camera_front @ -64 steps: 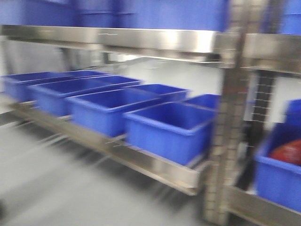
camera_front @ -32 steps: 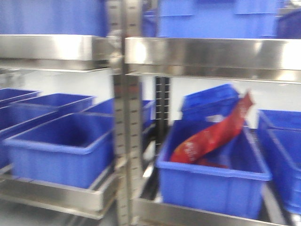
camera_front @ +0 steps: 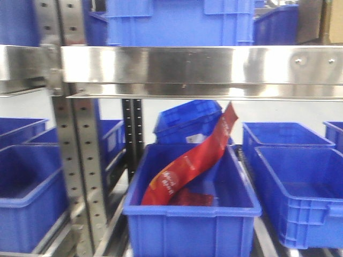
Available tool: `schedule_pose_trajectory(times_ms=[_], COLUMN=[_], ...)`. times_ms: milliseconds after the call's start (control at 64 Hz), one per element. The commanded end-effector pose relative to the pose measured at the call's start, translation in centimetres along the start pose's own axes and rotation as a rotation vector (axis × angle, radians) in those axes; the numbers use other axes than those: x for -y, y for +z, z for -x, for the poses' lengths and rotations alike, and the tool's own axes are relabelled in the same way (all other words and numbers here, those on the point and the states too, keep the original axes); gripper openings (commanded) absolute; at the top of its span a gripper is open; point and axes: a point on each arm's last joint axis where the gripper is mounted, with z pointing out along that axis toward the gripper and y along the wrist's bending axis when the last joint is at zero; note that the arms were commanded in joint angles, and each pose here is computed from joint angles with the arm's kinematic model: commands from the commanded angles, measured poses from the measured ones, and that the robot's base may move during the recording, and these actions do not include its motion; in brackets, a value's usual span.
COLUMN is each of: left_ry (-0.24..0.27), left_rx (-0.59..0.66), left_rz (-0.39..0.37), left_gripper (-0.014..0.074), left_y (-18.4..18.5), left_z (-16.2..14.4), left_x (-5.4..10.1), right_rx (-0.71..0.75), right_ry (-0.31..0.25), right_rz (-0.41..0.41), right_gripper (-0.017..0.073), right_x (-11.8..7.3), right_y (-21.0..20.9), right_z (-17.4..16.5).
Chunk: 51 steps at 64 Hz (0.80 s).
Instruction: Grab PVC pipe and place in blue bin
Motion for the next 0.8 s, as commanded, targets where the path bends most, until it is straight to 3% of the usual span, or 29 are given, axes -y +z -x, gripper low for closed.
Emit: schedule_pose_trajectory(times_ms=[0, 782], left_ry=[-0.018, -0.018], left_rx=[0.031, 0.008], left_rz=[-0.004, -0.004], left_gripper=[-0.0111, -0.0111], left_y=[-0.08, 0.56], left_z=[0.33, 0.02], left_x=[0.06, 0.05], right_rx=[0.036, 0.031], right_ry=[-0.007, -0.006], right_rz=[-0.001, -0.002], right_gripper=[-0.0168, -0.0168], right_x=[-0.01, 0.01], right_y=[-0.21, 0.00], right_z=[0.53, 0.50])
